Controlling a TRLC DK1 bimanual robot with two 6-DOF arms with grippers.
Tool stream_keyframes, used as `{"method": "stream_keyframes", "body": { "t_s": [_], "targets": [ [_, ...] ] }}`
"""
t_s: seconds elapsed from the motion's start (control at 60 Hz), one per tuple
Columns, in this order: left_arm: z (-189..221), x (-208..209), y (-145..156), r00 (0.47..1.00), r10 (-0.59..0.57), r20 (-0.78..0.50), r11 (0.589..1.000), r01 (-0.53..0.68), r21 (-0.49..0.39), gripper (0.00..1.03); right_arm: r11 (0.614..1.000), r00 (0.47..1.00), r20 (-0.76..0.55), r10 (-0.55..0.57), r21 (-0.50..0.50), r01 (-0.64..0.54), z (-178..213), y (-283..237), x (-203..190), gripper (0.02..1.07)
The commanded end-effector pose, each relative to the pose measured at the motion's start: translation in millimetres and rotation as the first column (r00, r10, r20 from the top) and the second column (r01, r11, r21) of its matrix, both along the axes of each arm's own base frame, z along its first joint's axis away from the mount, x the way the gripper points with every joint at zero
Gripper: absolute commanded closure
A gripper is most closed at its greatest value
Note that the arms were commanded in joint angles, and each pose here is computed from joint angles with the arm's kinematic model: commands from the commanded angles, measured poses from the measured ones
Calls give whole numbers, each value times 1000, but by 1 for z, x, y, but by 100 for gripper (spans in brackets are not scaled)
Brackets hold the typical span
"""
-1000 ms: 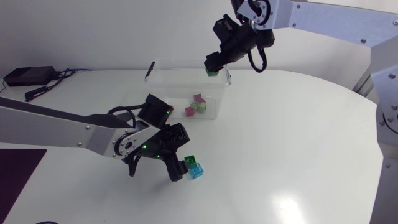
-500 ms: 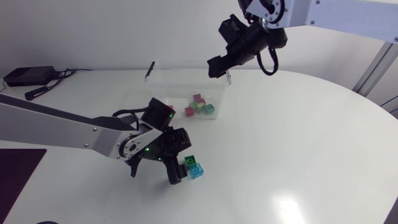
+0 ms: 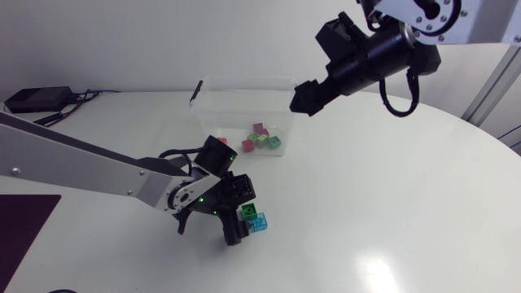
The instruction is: Place the duplo bricks in the container
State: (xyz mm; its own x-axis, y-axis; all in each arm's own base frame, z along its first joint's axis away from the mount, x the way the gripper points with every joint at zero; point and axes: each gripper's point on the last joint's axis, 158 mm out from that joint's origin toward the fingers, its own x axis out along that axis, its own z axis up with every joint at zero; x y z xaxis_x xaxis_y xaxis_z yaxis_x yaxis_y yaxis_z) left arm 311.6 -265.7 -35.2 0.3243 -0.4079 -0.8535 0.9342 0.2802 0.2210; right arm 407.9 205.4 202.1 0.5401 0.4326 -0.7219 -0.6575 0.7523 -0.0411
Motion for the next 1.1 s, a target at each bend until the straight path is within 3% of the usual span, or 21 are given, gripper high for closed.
{"method": "stream_keyframes", "body": {
  "t_s": [0.0,0.167,0.317,0.383,0.467,0.717,1.083],
  "targets": [
    [-4,8,-4,1000,-14,13,1000,14,7,5,1000,1000,-17,17,-11,-18,-14,-2,-13,6],
    [-1,15,-10,1000,-17,23,1000,17,0,5,1000,999,-25,24,-14,-24,-21,-5,-27,6],
    [-2,16,-10,1000,-15,22,1000,15,0,18,999,999,-18,40,-12,-40,-19,-6,-44,6],
    [-3,15,-8,1000,-12,18,1000,11,4,35,999,999,-14,49,-10,-49,-18,-6,-52,6],
    [-3,16,-6,1000,-3,13,1000,3,2,64,998,998,-8,58,-8,-58,-17,-7,-63,6],
    [-3,5,-2,998,-13,-61,1000,12,-14,69,997,996,-38,76,-25,-77,-37,-15,-95,6],
    [54,-11,10,998,-28,-47,997,24,-77,70,973,975,-95,200,-100,-209,-78,-13,-136,6]
  ]
}}
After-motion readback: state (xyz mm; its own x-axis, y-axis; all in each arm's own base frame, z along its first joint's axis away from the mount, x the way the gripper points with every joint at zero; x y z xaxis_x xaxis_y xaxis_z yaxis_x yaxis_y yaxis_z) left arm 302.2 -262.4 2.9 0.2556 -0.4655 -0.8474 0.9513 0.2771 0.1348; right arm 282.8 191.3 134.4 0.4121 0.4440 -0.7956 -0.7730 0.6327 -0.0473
